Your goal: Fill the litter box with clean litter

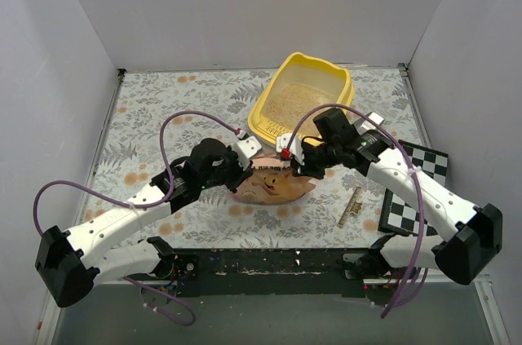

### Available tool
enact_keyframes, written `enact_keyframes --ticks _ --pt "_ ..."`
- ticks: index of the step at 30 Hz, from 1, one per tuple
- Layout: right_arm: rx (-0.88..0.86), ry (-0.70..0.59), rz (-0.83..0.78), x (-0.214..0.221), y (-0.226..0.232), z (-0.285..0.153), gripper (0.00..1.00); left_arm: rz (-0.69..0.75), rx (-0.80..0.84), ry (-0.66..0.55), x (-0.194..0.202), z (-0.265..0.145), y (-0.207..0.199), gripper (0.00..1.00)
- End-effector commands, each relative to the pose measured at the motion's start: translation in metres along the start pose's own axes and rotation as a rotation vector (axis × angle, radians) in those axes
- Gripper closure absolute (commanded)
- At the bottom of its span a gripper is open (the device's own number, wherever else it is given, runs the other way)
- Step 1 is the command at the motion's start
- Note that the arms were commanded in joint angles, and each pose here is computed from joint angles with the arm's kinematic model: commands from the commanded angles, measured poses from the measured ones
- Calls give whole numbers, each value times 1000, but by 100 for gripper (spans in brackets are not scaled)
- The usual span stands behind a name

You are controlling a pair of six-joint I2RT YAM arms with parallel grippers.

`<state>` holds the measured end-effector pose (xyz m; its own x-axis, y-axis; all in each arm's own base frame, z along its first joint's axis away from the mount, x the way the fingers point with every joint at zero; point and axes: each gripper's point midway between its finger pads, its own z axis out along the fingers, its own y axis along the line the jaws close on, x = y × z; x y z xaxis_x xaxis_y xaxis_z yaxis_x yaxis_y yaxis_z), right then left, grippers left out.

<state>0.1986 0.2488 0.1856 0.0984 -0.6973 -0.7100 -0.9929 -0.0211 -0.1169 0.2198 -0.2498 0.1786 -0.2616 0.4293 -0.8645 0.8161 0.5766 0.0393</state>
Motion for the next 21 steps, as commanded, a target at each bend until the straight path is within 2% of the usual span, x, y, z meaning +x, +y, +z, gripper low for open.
enact_keyframes --ticks 1,5,11,14,15,17,19,21 --pt "-4 77 111 43 30 -9 99 31 -214 117 35 -12 43 100" --pt "4 44 175 57 41 5 99 11 -188 112 48 -13 35 100" --pt "238 38 254 40 0 -16 97 -4 -143 122 50 -9 27 100" --pt "445 27 279 24 -31 -53 76 -11 -133 134 51 -7 26 100" --pt "529 9 306 19 -41 -68 73 -13 -131 136 52 -7 25 100" --pt "697 -43 407 10 -56 -100 59 -14 -136 132 50 -7 26 100" --pt "780 -102 516 3 -58 -123 48 -14 -141 130 48 -8 27 100" --pt "777 -105 585 3 -51 -131 45 -15 -149 126 47 -9 28 100"
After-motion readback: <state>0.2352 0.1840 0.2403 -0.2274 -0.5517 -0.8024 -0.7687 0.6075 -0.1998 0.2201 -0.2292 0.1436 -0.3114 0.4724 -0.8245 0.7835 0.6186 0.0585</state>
